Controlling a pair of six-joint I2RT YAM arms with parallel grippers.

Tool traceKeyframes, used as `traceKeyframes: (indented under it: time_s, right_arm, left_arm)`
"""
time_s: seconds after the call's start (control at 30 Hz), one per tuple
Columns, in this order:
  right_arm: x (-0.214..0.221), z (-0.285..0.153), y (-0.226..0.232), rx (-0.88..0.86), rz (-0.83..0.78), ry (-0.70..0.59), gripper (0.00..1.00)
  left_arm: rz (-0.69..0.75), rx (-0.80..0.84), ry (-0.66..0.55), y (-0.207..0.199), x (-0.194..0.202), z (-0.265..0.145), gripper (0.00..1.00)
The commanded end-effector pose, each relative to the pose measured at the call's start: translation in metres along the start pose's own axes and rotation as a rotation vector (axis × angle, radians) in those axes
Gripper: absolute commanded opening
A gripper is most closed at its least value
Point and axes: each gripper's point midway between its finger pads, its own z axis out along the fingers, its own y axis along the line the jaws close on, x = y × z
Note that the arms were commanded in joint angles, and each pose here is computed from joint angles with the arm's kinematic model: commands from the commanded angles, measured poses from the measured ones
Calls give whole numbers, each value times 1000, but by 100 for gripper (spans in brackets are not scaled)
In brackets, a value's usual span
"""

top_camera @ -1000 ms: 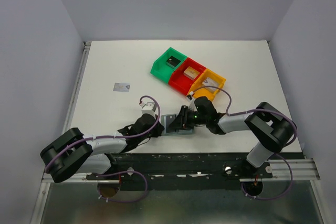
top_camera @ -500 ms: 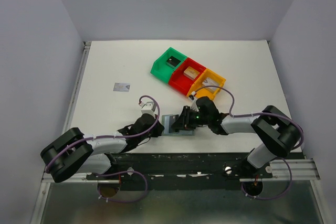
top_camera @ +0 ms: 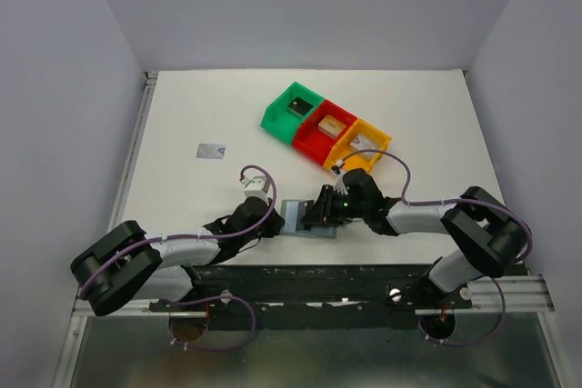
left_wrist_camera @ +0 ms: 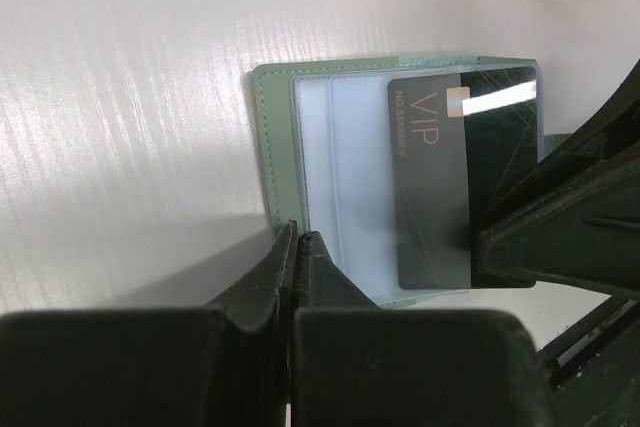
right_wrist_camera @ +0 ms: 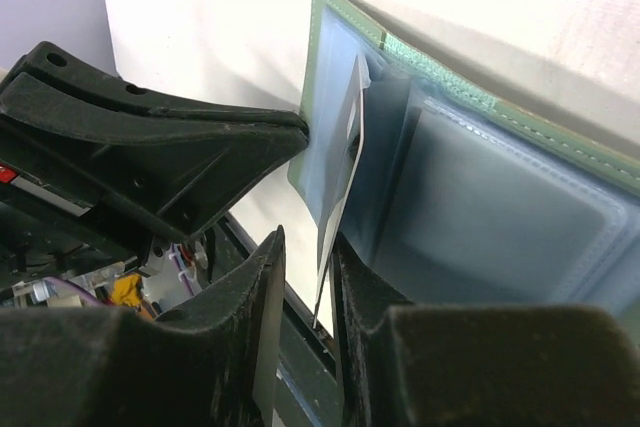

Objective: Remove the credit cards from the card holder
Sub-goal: Remove the credit card from the card holder.

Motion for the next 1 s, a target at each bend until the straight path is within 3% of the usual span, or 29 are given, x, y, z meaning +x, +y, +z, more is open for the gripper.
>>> traceKeyframes:
  time_s: [0.0,0.47,0.8,0.97]
  right_arm:
    - [-6,-5,-5,17,-9,-35,31]
    - [-11,-9,-13,44,5,-52,20]
    - [-11,-11,-24,101,22,-48,0]
    - [-11,-14,-30,149,29,-40,0]
  left_arm:
    - [33,-145,164,48,49,-10,0]
    - [31,-149,165,50,49,-10,0]
    - [31,-146,162,50,49,-11,0]
    - [34,-143,157,49,47,-11,0]
